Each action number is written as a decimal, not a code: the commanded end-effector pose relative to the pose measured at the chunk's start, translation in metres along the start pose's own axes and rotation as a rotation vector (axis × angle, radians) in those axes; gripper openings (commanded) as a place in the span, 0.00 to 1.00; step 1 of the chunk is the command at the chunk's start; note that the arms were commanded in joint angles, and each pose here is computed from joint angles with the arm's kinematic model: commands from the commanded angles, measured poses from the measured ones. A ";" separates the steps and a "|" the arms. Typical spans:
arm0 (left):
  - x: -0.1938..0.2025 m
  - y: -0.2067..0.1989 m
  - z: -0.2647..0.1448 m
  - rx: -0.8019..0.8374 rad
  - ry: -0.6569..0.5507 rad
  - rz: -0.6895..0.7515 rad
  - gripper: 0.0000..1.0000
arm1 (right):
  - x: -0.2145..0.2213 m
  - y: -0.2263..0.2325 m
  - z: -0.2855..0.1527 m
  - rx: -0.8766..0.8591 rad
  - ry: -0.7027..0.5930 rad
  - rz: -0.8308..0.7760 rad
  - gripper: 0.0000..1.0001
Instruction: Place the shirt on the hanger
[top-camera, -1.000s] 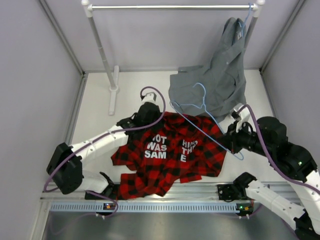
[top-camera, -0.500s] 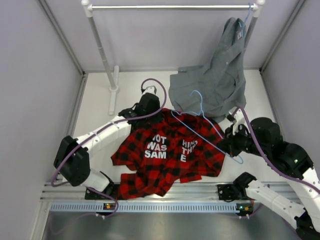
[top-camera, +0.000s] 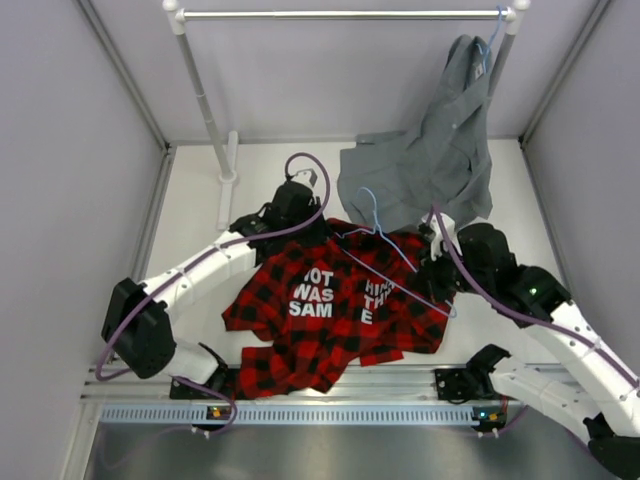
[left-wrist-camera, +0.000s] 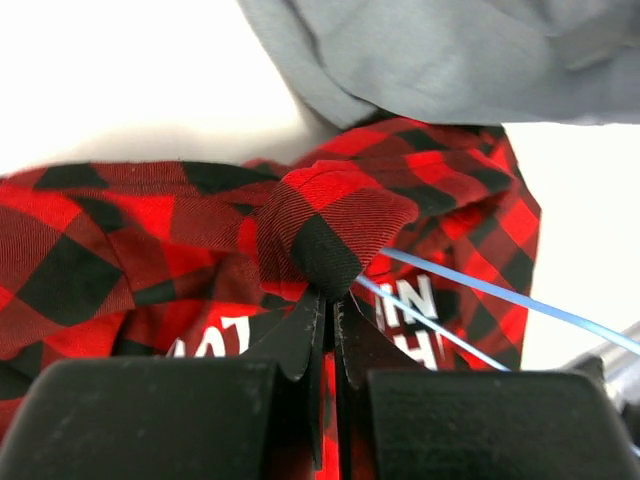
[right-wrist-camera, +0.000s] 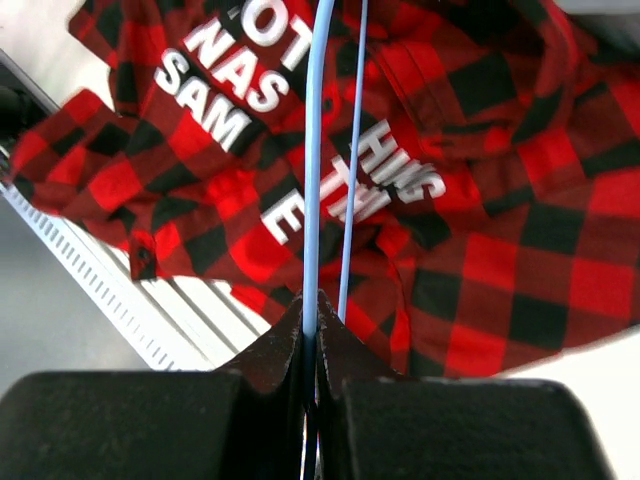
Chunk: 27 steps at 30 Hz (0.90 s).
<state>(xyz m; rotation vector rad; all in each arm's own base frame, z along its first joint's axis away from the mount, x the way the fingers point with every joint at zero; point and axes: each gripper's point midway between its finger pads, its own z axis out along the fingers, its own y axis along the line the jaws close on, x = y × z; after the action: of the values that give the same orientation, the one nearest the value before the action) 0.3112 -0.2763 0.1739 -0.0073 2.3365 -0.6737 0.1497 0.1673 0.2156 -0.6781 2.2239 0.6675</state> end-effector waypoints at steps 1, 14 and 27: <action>-0.017 -0.027 -0.031 0.133 -0.044 0.038 0.00 | -0.045 0.025 0.012 -0.133 -0.168 -0.061 0.00; 0.007 -0.039 -0.073 0.293 0.022 0.182 0.00 | -0.054 0.020 0.036 -0.175 -0.457 -0.238 0.00; 0.012 -0.053 -0.134 0.408 0.038 0.287 0.00 | -0.043 0.029 0.065 -0.276 -0.479 -0.289 0.00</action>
<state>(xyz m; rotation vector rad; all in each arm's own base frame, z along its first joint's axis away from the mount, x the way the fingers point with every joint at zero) 0.2244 -0.2646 0.2414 0.4396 2.2240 -0.9308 0.1808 0.2253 0.1790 -0.8248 1.7655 0.8651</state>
